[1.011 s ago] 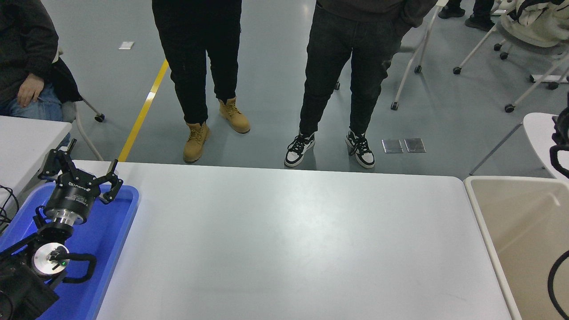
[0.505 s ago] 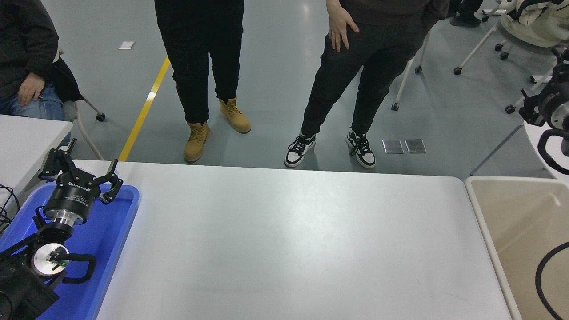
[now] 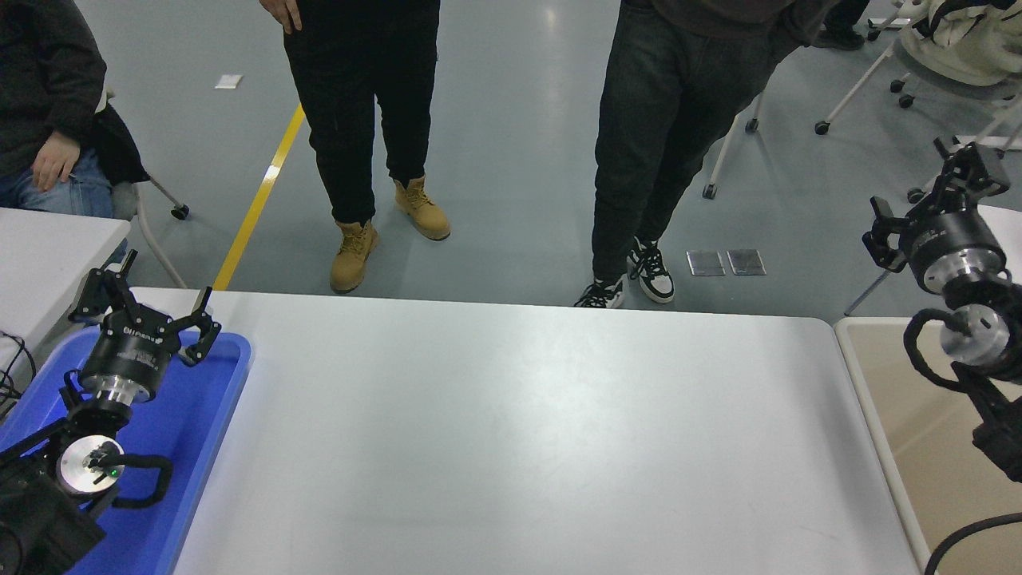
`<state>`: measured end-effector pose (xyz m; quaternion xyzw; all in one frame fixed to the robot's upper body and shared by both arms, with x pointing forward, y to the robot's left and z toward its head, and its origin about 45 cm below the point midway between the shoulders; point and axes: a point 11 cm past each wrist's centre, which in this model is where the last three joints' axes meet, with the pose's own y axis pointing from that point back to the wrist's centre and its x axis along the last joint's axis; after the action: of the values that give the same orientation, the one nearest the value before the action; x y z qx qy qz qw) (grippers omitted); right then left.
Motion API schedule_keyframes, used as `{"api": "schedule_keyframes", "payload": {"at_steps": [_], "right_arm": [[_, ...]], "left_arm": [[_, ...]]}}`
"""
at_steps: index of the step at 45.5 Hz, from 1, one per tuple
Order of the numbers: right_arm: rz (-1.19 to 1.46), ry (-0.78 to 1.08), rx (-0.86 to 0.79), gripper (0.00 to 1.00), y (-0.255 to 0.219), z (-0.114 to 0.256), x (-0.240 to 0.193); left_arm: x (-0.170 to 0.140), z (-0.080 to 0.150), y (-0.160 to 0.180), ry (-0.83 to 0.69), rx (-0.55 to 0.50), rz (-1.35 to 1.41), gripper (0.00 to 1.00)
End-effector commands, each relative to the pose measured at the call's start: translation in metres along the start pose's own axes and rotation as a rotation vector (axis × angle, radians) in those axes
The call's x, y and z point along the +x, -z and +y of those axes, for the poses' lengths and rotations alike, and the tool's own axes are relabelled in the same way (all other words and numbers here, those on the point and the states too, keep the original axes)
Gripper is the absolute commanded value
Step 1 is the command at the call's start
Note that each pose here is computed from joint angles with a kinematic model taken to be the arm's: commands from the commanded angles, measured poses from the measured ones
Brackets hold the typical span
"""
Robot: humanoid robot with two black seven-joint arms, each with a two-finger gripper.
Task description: Clean the table surface
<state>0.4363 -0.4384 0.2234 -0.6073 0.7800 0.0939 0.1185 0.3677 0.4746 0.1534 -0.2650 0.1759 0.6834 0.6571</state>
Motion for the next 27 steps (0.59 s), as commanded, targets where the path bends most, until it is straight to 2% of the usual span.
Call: {"api": "schedule_keyframes", "payload": {"at_steps": [1,17,27], "right_arm": [[-0.041,0.003,0.021,0.99,-0.038,0.036,0.005],[-0.073,-0.013,-0.029,0.99,-0.07,0.064,0.012],[-0.089,0.03,-0.039,0.99,-0.073,0.066,0.007]], "left_arm": [[0.0,0.0,0.0,0.0,0.0,0.0,1.0],[0.0,0.0,0.0,0.0,0.0,0.0,1.0],[0.0,0.0,0.0,0.0,0.0,0.0,1.0]]}}
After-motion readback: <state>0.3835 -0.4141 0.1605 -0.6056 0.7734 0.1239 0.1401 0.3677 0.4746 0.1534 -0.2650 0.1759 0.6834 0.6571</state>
